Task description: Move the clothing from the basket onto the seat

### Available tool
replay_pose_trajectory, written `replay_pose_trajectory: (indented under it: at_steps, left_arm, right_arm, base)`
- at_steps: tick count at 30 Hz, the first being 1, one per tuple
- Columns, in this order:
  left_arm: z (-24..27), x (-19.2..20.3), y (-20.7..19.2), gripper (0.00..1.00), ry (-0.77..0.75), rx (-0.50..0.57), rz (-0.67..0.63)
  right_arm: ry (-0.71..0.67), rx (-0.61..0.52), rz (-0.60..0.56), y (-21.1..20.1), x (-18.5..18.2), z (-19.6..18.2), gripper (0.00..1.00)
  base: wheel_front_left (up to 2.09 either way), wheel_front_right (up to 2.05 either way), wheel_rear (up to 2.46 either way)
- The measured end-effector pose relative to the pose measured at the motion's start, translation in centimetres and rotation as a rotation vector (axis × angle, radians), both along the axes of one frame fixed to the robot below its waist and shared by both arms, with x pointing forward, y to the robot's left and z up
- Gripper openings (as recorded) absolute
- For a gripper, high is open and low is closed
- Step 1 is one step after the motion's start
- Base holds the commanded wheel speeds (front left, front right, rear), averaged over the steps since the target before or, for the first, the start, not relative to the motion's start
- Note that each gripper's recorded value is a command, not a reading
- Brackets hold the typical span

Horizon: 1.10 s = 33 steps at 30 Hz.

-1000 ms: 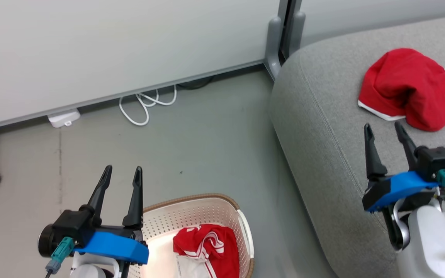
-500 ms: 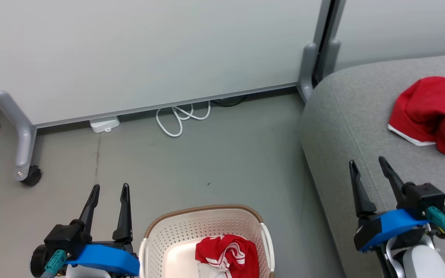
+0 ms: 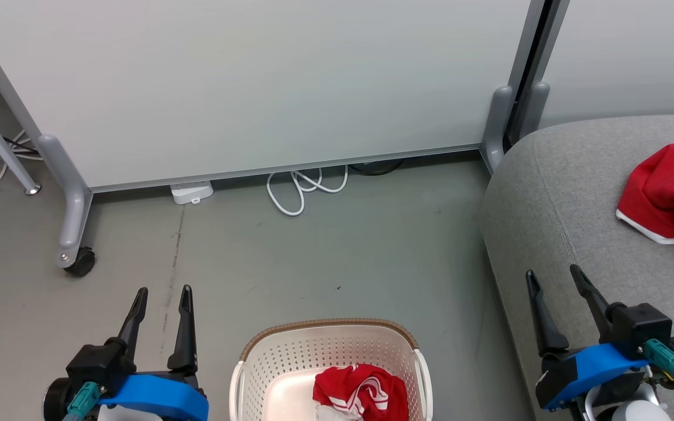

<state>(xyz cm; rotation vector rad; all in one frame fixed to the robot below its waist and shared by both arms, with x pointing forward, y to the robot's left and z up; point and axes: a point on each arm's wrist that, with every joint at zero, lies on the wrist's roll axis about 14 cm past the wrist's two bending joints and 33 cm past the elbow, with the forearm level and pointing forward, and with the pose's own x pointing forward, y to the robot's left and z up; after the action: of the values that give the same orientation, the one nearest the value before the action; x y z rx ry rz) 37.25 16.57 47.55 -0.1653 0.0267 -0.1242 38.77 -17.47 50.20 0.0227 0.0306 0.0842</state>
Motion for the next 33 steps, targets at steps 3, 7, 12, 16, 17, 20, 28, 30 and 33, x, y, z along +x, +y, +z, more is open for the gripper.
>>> replay_pose_trajectory:
  at_steps: [3,7,12,16,17,20,28,30,33]
  left_arm:
    - [-0.1,-0.1,0.1,1.00,0.002,-0.001,0.002]
    - [-0.2,-0.2,0.1,1.00,0.006,0.002,0.002]
    - [-0.4,-0.2,0.1,1.00,0.010,0.003,0.002]
    - [-0.5,-0.2,0.1,1.00,0.013,0.004,0.001]
    - [-0.5,-0.2,0.1,1.00,0.013,0.004,0.001]
    - [-0.6,-0.2,0.1,1.00,0.018,0.006,0.001]
    - [-3.0,0.2,-1.5,1.00,0.093,0.001,-0.055]
    - [-4.0,0.6,-2.3,1.00,0.125,-0.003,-0.081]
    - [-5.7,1.1,-3.7,1.00,0.181,-0.008,-0.128]
  right_arm:
    - [-0.001,0.003,0.005,0.2,-0.1,0.1,1.00]
    - [-0.001,0.020,0.009,0.3,-0.1,0.1,1.00]
    - [0.006,0.031,0.020,0.8,-0.1,-0.1,1.00]
    - [0.009,0.035,0.030,1.1,0.0,-0.2,1.00]
    - [0.008,0.038,0.031,1.2,0.0,-0.2,1.00]
    - [0.010,0.041,0.033,1.2,0.0,-0.3,1.00]
    - [0.034,0.042,0.033,1.3,0.4,-1.2,1.00]
    - [0.037,0.043,0.033,1.2,0.8,-1.4,1.00]
    - [0.046,0.041,0.029,1.1,1.3,-1.8,1.00]
  base:
    - [0.00,0.00,0.00]
    - [0.00,0.00,0.00]
    - [0.00,0.00,0.00]
    - [0.00,0.00,0.00]
    - [0.00,0.00,0.00]
    - [0.00,0.00,0.00]
    - [0.00,0.00,0.00]
    - [0.00,0.00,0.00]
    - [0.00,0.00,0.00]
